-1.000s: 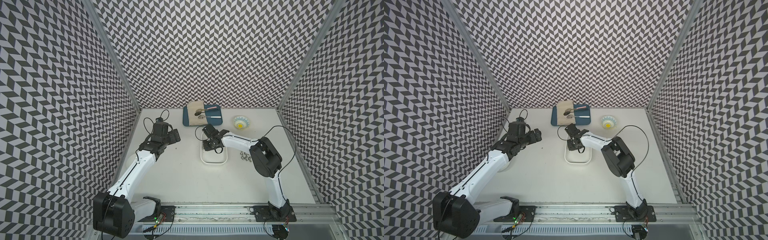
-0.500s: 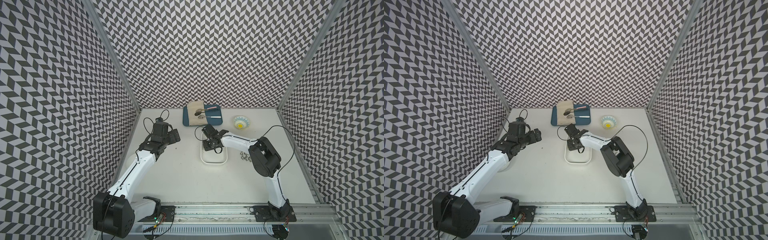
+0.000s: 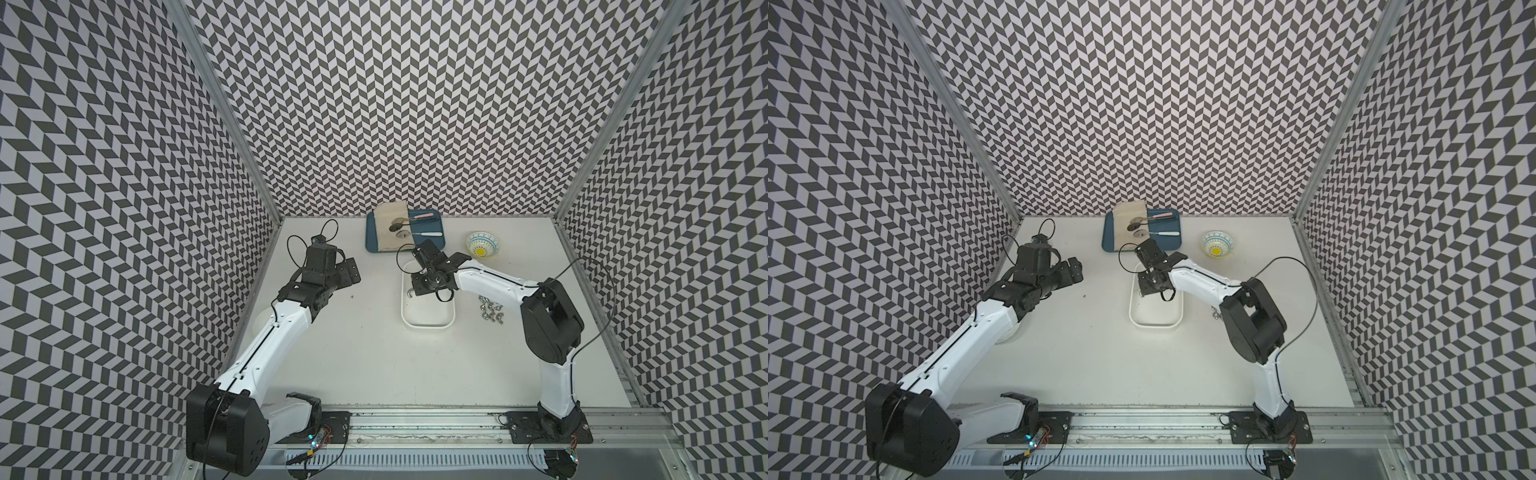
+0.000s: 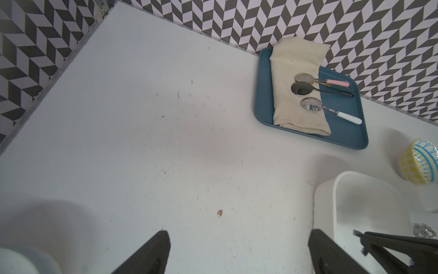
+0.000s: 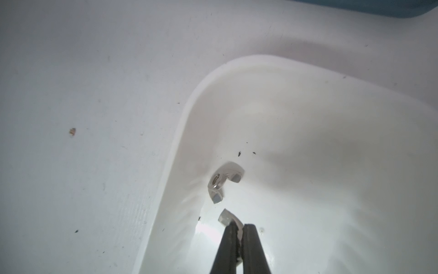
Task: Take out the wing nut from the storage box
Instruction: Pick up the wing nut from the storage box, then place the wing nut at the center of the board.
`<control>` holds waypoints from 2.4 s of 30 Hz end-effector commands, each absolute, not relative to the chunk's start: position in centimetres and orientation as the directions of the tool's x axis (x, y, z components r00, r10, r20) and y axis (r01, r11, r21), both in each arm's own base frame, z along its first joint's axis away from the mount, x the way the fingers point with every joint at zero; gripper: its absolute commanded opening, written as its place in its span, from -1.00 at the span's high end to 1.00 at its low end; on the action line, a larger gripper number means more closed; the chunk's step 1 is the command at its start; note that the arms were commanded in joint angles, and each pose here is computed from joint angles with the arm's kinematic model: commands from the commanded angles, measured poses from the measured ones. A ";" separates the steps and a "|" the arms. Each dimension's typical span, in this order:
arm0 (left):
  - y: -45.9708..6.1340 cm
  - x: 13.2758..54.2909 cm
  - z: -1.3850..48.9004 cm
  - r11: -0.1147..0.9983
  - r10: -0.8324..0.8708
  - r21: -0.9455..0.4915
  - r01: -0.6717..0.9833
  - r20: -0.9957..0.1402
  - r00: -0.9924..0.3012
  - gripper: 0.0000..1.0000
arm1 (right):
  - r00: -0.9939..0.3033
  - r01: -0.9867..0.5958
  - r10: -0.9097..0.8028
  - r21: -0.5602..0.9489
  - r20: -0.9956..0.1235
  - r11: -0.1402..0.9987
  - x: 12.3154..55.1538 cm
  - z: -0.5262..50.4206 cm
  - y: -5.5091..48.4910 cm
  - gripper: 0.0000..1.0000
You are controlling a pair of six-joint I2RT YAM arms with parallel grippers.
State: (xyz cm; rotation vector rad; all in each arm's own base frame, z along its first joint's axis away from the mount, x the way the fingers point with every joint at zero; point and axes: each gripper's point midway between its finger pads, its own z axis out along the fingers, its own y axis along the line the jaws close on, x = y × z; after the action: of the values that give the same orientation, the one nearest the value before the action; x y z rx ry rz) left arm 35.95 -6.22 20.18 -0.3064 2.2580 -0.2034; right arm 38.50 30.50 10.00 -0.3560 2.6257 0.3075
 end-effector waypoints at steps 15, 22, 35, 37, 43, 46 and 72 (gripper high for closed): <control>-6.6 37.3 21.3 0.959 -0.277 -0.251 -0.131 -0.740 -0.613 -0.90 | -0.889 -0.005 0.070 0.162 -0.453 0.987 33.7 11.6 13.6 0.85; -6.7 37.5 21.0 0.960 -0.272 -0.247 -0.130 -0.735 -0.621 -0.90 | -0.928 0.029 0.079 0.141 -0.365 0.990 30.1 7.5 12.1 0.85; -6.7 37.3 20.8 0.962 -0.269 -0.243 -0.129 -0.733 -0.625 -0.90 | -0.947 0.057 0.085 0.100 -0.310 0.993 28.5 4.2 10.8 0.85; -6.6 37.3 21.0 0.961 -0.269 -0.243 -0.129 -0.735 -0.622 -0.90 | -0.948 0.060 0.087 0.097 -0.305 0.993 28.5 3.9 10.8 0.85; -6.5 37.1 21.0 0.962 -0.268 -0.239 -0.131 -0.737 -0.620 -0.90 | -0.951 0.063 0.085 0.083 -0.296 0.995 28.5 3.4 10.6 0.81; -6.5 37.2 21.0 0.961 -0.270 -0.241 -0.132 -0.738 -0.619 -0.90 | -0.954 0.063 0.082 0.073 -0.289 0.995 28.4 3.1 10.4 0.80; -6.6 37.1 20.8 0.961 -0.272 -0.246 -0.130 -0.733 -0.624 -0.90 | -0.894 -0.051 0.076 0.268 -0.442 0.962 33.3 13.4 15.7 0.58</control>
State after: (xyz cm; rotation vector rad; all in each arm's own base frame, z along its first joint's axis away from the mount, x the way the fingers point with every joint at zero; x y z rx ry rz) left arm 36.86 -6.49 19.66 -0.2973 2.2792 -0.1955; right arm 32.30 13.65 10.48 0.0745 2.7185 0.2787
